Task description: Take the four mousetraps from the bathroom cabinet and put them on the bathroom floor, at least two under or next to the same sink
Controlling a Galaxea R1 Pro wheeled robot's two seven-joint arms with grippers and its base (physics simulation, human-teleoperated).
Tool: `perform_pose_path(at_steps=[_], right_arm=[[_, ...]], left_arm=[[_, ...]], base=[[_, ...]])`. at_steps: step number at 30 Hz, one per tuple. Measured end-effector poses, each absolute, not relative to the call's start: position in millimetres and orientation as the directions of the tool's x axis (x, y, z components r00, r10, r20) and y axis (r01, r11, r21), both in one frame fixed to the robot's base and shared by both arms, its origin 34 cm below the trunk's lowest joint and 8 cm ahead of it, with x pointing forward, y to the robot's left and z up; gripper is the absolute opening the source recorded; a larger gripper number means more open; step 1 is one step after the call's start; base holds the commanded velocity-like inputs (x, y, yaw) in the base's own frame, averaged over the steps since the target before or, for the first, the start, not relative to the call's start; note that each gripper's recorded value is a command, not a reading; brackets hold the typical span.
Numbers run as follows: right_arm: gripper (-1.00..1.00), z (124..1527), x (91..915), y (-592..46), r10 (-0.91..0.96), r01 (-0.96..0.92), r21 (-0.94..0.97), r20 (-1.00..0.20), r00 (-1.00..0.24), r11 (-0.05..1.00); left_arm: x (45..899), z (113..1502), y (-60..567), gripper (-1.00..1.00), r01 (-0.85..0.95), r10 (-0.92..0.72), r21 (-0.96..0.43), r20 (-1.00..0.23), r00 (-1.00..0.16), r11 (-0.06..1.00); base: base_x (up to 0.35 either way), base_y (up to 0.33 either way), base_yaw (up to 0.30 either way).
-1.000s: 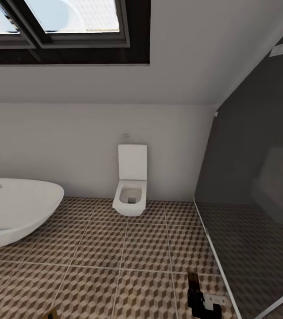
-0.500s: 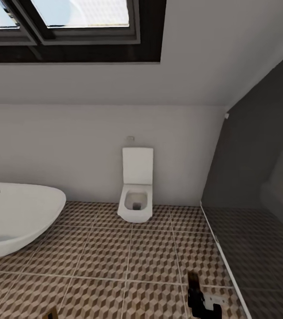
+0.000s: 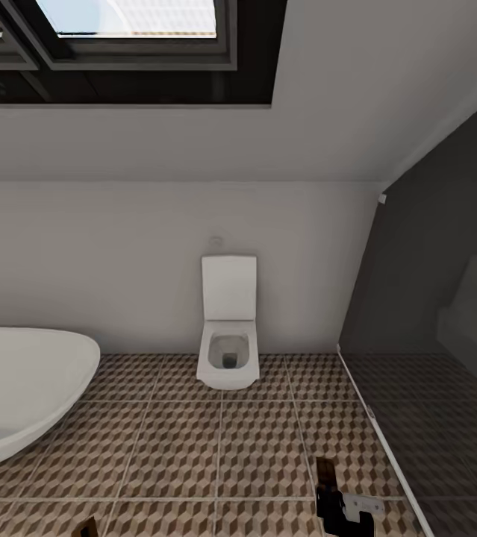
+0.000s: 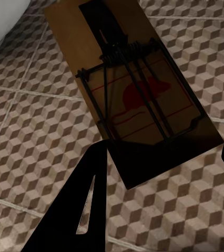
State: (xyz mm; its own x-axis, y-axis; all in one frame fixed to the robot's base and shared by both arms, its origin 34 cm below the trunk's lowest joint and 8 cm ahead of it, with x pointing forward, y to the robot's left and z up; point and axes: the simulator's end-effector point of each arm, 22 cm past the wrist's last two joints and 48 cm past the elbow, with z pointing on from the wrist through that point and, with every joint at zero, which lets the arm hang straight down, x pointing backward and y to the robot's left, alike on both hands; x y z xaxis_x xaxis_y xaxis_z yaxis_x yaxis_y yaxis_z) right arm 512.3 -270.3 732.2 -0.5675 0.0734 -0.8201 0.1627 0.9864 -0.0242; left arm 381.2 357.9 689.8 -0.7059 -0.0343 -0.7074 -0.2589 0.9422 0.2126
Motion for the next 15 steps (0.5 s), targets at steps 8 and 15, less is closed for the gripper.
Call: perform_pose_path(at_steps=[8,15], right_arm=[[-1.0,732.3,512.7,-272.5,0.072,0.165,-0.027,-0.821,-0.567,0.986],[-1.0,732.1,512.6,-273.1,0.071,0.165,-0.028,-0.82,-0.568,0.986]], left_arm=[[381.5,689.7,357.8,-1.0,-0.259,-0.034,0.212,-0.707,-0.706,0.942],[381.5,689.7,357.9,-1.0,-0.259,-0.035,0.212,-0.707,-0.706,0.942]], base=[[0.036,0.026,-0.009],[0.0,0.0,0.0]])
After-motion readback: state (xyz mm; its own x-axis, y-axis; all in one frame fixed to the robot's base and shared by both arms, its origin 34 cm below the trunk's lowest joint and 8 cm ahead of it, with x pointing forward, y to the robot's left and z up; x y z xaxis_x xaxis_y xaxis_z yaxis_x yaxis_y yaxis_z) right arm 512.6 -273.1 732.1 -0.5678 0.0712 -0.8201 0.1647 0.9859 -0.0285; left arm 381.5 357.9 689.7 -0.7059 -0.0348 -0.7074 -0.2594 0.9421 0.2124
